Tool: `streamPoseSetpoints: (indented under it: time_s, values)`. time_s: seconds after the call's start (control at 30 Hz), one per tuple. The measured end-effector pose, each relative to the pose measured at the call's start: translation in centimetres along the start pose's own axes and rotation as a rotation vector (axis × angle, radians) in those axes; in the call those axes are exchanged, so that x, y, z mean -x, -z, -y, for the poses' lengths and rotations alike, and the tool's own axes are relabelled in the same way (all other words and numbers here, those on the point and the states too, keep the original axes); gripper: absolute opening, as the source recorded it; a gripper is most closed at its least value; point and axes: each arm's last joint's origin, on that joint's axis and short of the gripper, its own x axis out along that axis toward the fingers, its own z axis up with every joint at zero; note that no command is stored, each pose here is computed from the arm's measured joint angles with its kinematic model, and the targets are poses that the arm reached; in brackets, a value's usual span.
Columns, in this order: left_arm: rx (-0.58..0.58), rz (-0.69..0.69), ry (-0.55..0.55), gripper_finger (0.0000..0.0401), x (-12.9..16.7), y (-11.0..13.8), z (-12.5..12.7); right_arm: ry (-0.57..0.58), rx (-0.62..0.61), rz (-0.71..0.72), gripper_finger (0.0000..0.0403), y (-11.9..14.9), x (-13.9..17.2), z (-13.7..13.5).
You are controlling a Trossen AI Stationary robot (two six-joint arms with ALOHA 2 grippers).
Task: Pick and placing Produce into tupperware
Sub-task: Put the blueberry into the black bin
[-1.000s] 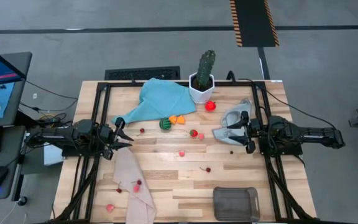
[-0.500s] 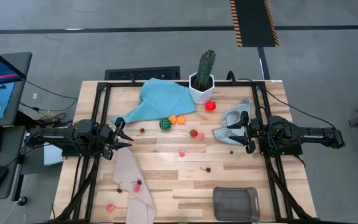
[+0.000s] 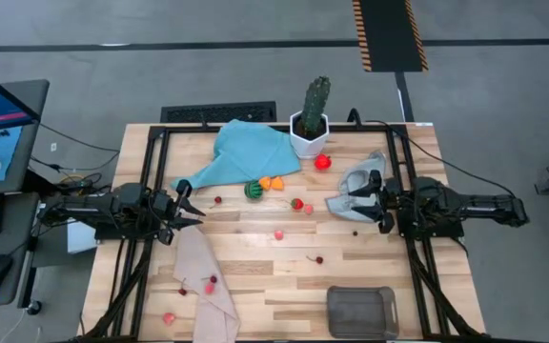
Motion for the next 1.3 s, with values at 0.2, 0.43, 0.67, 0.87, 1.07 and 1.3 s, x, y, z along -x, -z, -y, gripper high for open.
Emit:
streamPoseSetpoints:
  time_s: [0.2, 0.43, 0.67, 0.87, 1.07, 1.3]
  values:
    - [0.0, 0.0, 0.0, 0.0085, 0.0, 0.0, 0.0, -0.073, -0.263, 0.147, 0.0255, -1.5, 0.1, -0.5]
    - [0.0, 0.0, -0.001, 0.0085, 0.0, 0.0, 0.0, -0.063, -0.26, 0.207, 0.0255, -2.0, 0.2, -0.5]
    - [0.0, 0.0, -0.001, 0.0085, 0.0, 0.0, 0.0, 0.017, -0.221, 0.137, 0.0255, -1.1, 0.1, -0.3]
    - [0.0, 0.0, -0.001, 0.0085, 0.0, 0.0, 0.0, 0.004, -0.181, 0.044, 0.0255, -0.5, 0.0, -0.7]
    - [0.0, 0.0, 0.0, 0.0085, 0.0, 0.0, 0.0, 0.0, -0.092, -0.05, 0.0255, -1.4, -0.1, -1.4]
    - [-0.004, 0.021, -0.019, 0.0085, 0.0, -0.2, -0.1, 0.168, -0.048, -0.308, 0.0255, -3.6, -0.7, -2.1]
